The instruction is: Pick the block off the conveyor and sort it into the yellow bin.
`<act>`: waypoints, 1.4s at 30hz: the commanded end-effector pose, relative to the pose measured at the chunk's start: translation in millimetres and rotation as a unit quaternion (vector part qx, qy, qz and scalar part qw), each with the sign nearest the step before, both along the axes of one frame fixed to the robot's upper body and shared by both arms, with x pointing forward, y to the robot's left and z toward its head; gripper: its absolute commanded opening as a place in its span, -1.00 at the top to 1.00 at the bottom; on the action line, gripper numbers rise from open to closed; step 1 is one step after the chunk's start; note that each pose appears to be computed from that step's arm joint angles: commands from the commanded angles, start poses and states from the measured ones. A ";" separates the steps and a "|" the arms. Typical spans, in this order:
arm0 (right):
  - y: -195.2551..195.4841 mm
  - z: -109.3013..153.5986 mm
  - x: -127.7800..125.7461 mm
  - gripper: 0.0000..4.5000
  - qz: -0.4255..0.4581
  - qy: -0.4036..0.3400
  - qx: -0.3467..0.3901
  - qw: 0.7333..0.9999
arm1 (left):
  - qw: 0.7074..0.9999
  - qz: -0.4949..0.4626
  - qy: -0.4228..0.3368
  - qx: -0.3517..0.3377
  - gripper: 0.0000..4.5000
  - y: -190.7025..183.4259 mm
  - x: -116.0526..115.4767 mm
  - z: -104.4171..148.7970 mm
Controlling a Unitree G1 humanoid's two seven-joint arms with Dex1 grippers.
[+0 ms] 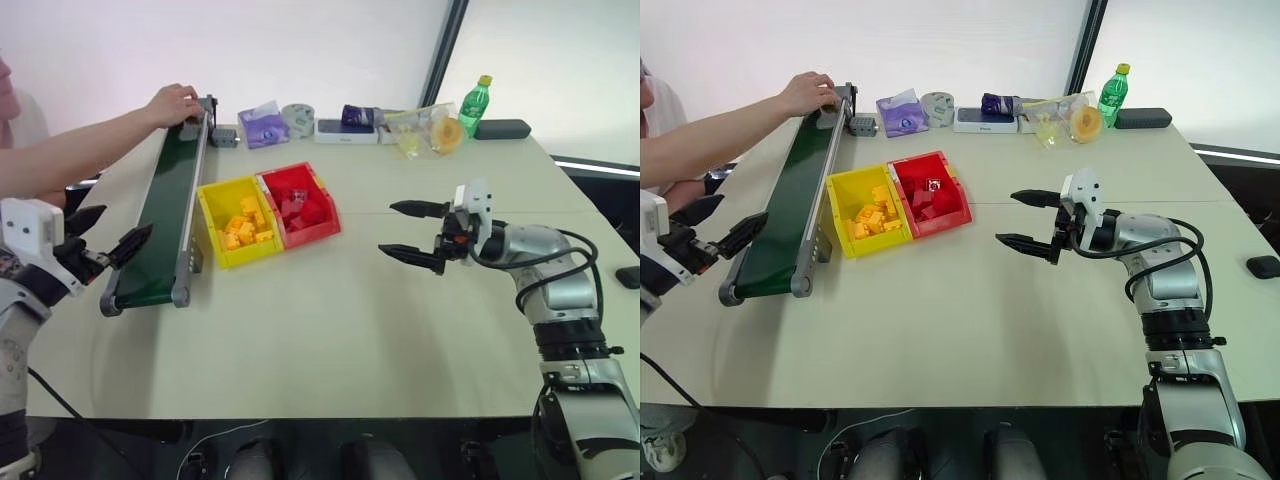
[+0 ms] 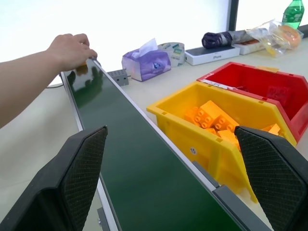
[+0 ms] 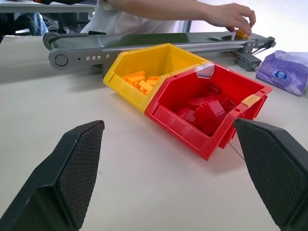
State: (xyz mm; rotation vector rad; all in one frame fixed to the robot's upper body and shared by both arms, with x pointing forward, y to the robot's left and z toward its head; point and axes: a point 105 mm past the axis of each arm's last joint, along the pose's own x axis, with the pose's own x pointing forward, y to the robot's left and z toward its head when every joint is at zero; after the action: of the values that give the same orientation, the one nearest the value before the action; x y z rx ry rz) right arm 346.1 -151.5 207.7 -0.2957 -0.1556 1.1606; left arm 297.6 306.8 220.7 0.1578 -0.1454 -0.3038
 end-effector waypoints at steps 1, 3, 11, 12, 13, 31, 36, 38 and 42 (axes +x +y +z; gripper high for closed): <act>-0.6 7.4 -3.7 -1.00 0.006 -0.019 -0.009 1.000 | 1.000 -0.007 -0.019 0.004 -0.99 -3.5 -3.7 11.5; 0.0 7.7 -3.6 -1.00 0.006 -0.018 -0.007 1.000 | 1.000 -0.013 -0.013 0.007 -0.99 -5.8 -4.2 10.5; 0.7 10.5 -3.0 -1.00 0.007 -0.019 0.000 1.000 | 1.000 -0.007 -0.017 0.011 -0.99 -5.0 -4.5 11.1; 0.9 10.4 -3.0 -1.00 0.007 -0.019 0.000 1.000 | 1.000 -0.008 -0.018 0.011 -0.99 -5.3 -5.0 11.3; 1.0 10.4 -3.1 -1.00 0.007 -0.019 0.000 1.000 | 1.000 -0.009 -0.019 0.010 -0.99 -5.6 -5.4 11.4; -0.2 10.2 -3.7 -1.00 0.005 -0.019 0.000 1.000 | 0.999 -0.011 -0.037 -0.010 -0.99 -11.4 -9.9 12.9; -0.3 8.6 -4.5 -1.00 0.005 -0.017 0.002 1.000 | 0.996 0.037 -0.066 -0.042 -0.99 -20.4 -20.3 9.1; 0.7 7.3 -4.7 -1.00 0.007 -0.015 0.002 1.000 | 0.994 0.061 -0.070 -0.050 -0.99 -25.9 -25.2 3.1; 2.1 5.9 -4.3 -1.00 0.010 -0.012 0.002 1.000 | 0.991 0.096 -0.072 -0.051 -0.99 -34.4 -37.1 -6.8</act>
State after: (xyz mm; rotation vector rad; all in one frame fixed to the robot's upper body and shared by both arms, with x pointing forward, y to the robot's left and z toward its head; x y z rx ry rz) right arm 344.9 -151.8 203.1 -0.2898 -0.1417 1.1631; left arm 267.2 276.6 197.2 0.0333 -0.2200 -0.1146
